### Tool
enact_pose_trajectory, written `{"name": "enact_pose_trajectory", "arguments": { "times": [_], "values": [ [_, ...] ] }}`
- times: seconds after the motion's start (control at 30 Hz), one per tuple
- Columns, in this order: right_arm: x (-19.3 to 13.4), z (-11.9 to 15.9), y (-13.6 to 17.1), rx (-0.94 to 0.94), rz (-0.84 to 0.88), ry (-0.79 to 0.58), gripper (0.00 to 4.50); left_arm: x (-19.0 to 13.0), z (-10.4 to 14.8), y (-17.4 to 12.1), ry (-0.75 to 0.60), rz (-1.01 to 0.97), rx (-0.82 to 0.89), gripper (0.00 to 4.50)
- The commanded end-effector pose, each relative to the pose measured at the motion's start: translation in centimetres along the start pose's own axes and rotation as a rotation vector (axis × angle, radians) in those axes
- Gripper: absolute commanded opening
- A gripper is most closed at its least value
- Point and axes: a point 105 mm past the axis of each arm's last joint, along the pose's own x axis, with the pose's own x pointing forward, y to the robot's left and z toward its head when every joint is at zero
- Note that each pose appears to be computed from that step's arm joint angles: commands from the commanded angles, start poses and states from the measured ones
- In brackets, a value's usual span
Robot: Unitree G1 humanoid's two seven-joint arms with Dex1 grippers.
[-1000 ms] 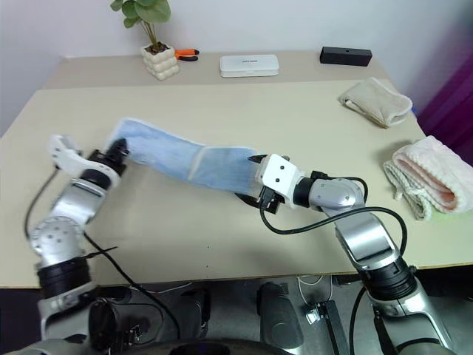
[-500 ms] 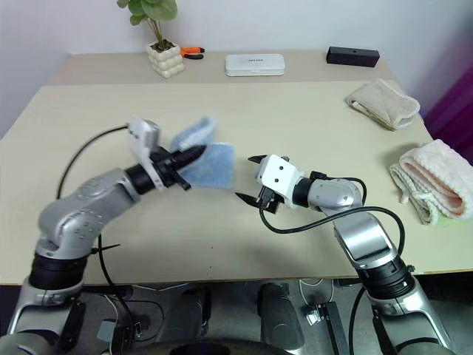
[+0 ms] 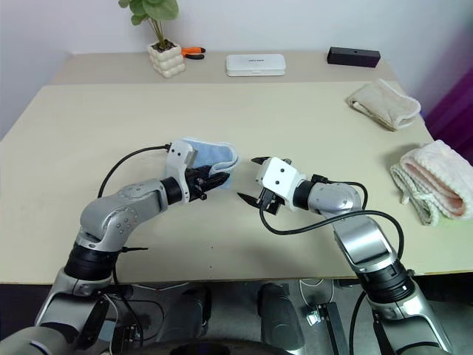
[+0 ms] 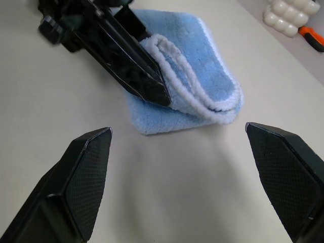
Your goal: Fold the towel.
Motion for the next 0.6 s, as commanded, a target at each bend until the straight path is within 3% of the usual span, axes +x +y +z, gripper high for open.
{"name": "enact_pose_trajectory", "arguments": {
  "times": [0.03,0.13,0.2,0.27,0.47,0.6],
  "values": [
    [-0.3,1.4,-0.6,-0.027,-0.033,-0.047,4.34,-2.1,2.2,0.2,-0.090,-0.008,-0.025,3.75],
    [-0.1,2.2,-1.1,0.031,-0.060,-0.085,4.34,-4.9,2.9,1.3,-0.131,0.018,-0.058,3.75],
    [0.0,2.5,-1.3,0.065,-0.074,-0.102,3.80,-7.4,3.6,1.9,-0.178,0.028,-0.073,3.79],
    [0.6,2.8,-1.6,0.103,-0.084,-0.113,3.10,-9.2,4.6,3.4,-0.236,0.115,-0.046,3.30],
    [2.6,4.1,-2.4,0.171,-0.108,-0.157,0.04,-9.2,5.6,5.9,-0.274,0.279,0.021,0.56],
    [7.0,4.2,-1.7,0.241,-0.074,-0.150,0.04,-5.4,4.5,6.3,-0.246,0.281,0.032,0.56]
  ]
}}
